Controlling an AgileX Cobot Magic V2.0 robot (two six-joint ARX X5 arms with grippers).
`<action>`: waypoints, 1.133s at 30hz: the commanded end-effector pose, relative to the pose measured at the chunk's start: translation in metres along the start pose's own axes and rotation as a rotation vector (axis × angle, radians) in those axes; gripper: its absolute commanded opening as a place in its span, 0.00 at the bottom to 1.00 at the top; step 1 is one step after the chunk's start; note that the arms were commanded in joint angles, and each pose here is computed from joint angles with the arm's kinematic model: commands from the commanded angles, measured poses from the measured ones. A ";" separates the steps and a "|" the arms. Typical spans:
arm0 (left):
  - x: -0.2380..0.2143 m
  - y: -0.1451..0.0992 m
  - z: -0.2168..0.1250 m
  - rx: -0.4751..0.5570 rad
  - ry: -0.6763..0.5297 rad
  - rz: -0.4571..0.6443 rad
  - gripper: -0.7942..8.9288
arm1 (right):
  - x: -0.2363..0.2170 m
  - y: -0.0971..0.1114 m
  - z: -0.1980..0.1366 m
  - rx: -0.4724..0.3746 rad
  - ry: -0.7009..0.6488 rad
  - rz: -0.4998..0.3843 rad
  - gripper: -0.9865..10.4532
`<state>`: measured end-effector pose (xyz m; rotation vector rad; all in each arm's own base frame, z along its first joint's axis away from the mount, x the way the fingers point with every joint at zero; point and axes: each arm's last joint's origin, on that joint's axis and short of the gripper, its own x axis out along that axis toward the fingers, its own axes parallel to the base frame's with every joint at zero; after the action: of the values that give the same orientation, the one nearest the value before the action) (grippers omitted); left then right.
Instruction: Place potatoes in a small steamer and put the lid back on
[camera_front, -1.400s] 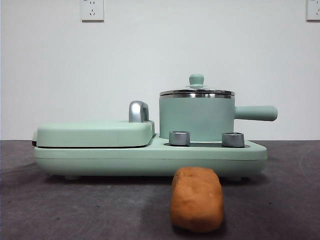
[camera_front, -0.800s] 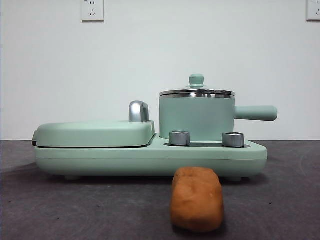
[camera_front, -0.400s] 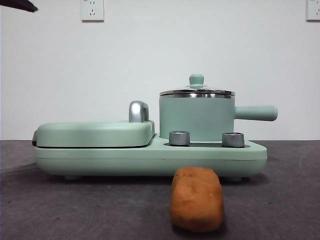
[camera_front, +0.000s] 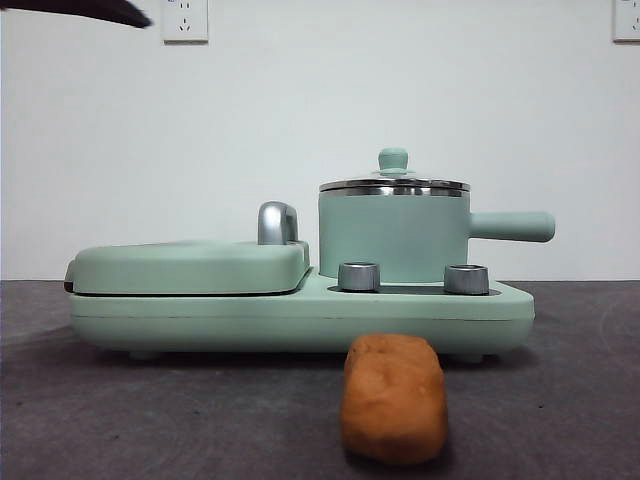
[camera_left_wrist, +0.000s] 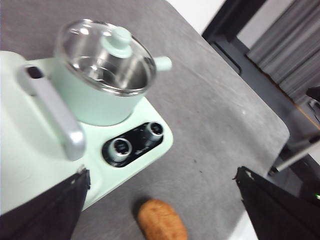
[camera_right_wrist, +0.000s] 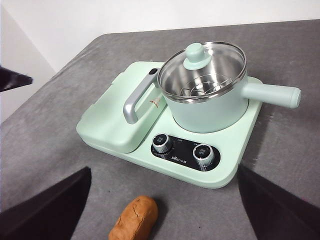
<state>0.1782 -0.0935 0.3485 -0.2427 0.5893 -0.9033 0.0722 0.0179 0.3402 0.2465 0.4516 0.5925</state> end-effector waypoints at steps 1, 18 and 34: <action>0.011 -0.004 0.015 0.044 0.009 -0.025 0.57 | -0.002 0.002 0.005 -0.022 -0.015 0.005 0.49; 0.116 -0.001 0.089 0.239 0.153 0.149 0.60 | -0.002 0.002 0.005 -0.022 -0.014 0.016 0.49; 0.231 0.023 0.114 0.385 0.152 0.179 0.60 | -0.002 0.002 0.005 -0.022 -0.014 0.016 0.49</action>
<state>0.3665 -0.2587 0.3412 0.2085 0.5930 -0.8295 0.0720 0.0183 0.3403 0.2495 0.4522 0.6068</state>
